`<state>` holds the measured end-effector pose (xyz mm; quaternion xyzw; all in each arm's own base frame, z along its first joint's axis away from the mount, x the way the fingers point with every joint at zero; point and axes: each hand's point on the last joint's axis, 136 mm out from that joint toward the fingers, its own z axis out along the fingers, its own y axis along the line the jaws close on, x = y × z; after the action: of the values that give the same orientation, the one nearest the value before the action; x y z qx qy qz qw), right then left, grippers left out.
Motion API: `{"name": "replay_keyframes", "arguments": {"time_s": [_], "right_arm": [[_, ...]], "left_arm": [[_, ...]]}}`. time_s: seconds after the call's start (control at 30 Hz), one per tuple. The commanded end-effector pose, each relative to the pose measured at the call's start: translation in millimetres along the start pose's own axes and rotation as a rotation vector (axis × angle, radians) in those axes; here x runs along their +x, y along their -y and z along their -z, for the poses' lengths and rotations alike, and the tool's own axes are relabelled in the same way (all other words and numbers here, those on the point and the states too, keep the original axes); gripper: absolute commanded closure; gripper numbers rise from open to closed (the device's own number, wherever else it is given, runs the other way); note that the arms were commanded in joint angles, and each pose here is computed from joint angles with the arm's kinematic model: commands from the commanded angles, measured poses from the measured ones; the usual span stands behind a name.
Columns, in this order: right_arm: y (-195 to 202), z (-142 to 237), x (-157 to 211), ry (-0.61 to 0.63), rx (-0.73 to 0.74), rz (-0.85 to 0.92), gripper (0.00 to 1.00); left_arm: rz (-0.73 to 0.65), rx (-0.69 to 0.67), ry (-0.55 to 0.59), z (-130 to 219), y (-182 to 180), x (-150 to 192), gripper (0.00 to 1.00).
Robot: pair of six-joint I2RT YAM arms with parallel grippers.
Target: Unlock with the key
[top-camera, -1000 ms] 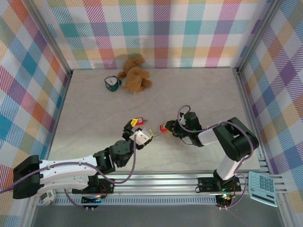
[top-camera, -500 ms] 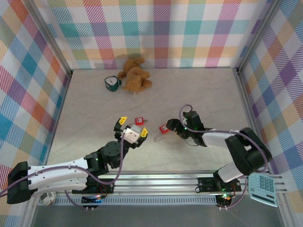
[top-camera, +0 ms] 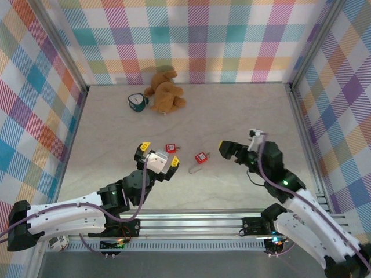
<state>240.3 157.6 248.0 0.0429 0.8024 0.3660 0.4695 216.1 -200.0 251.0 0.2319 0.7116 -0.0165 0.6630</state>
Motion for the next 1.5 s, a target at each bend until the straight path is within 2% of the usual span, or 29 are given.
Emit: {"name": "replay_keyframes", "arguments": {"time_s": [0.0, 0.1, 0.2, 0.27, 0.47, 0.6, 0.7, 0.77, 0.87, 0.97, 1.13, 1.23, 1.27, 1.33, 1.47], "right_arm": [[20.8, 4.6, 2.7, 0.033, 0.082, 0.147, 0.01], [61.6, 11.2, -0.8, 0.069, 0.304, 0.112, 0.01], [66.6, 13.3, -5.9, 0.1, 0.329, 0.219, 0.01], [70.8, 15.7, -15.8, 0.163, 0.357, 0.287, 0.01], [68.1, 9.3, -32.5, 0.308, 0.335, 0.585, 0.01], [81.1, -6.7, -26.1, 0.277, 0.308, 0.604, 0.01], [89.1, -28.3, -13.5, 0.194, 0.288, 0.64, 0.01], [95.8, -41.7, -5.3, 0.129, 0.296, 0.708, 0.01], [108.9, -50.9, -4.9, 0.097, 0.32, 0.868, 0.01], [124.3, -50.9, -20.1, 0.143, 0.34, 0.802, 0.01], [139.6, -59.3, -18.5, 0.11, 0.312, 0.748, 0.01], [142.1, -60.6, -19.5, 0.12, 0.305, 0.718, 0.01], [143.7, -60.1, -20.3, 0.126, 0.309, 0.711, 0.01], [147.6, -59.8, -20.9, 0.137, 0.315, 0.692, 0.01], [158.4, -64.0, -21.1, 0.149, 0.331, 0.693, 0.01]], "left_arm": [[0.047, 0.001, 0.005, -4.1, 5.5, 28.1, 0.0], [0.034, -0.014, 0.028, -9.8, 4.6, 34.6, 0.0], [-0.017, -0.036, 0.019, -15.9, -4.4, 37.2, 0.0], [-0.019, -0.058, 0.01, -23.2, -17.5, 40.3, 0.0], [0.125, -0.265, -0.02, -43.8, -88.2, 79.8, 0.0], [0.135, -0.341, -0.046, -50.2, -112.9, 106.5, 0.0], [0.198, -0.385, -0.079, -57.6, -132.8, 134.5, 0.0], [0.246, -0.392, -0.084, -61.6, -140.9, 152.1, 0.0], [0.254, -0.389, -0.055, -71.5, -141.1, 152.6, 0.0], [0.203, -0.32, -0.155, -91.4, -132.3, 158.4, 0.0], [0.128, -0.255, -0.238, -116.1, -124.9, 165.8, 0.0], [0.106, -0.281, -0.213, -116.1, -127.4, 172.5, 0.0], [0.102, -0.334, -0.181, -114.1, -134.7, 172.4, 0.0], [0.157, -0.42, -0.152, -103.7, -148.6, 174.7, 0.0], [0.224, -0.479, -0.108, -94.0, -163.1, 181.7, 0.0]]}}
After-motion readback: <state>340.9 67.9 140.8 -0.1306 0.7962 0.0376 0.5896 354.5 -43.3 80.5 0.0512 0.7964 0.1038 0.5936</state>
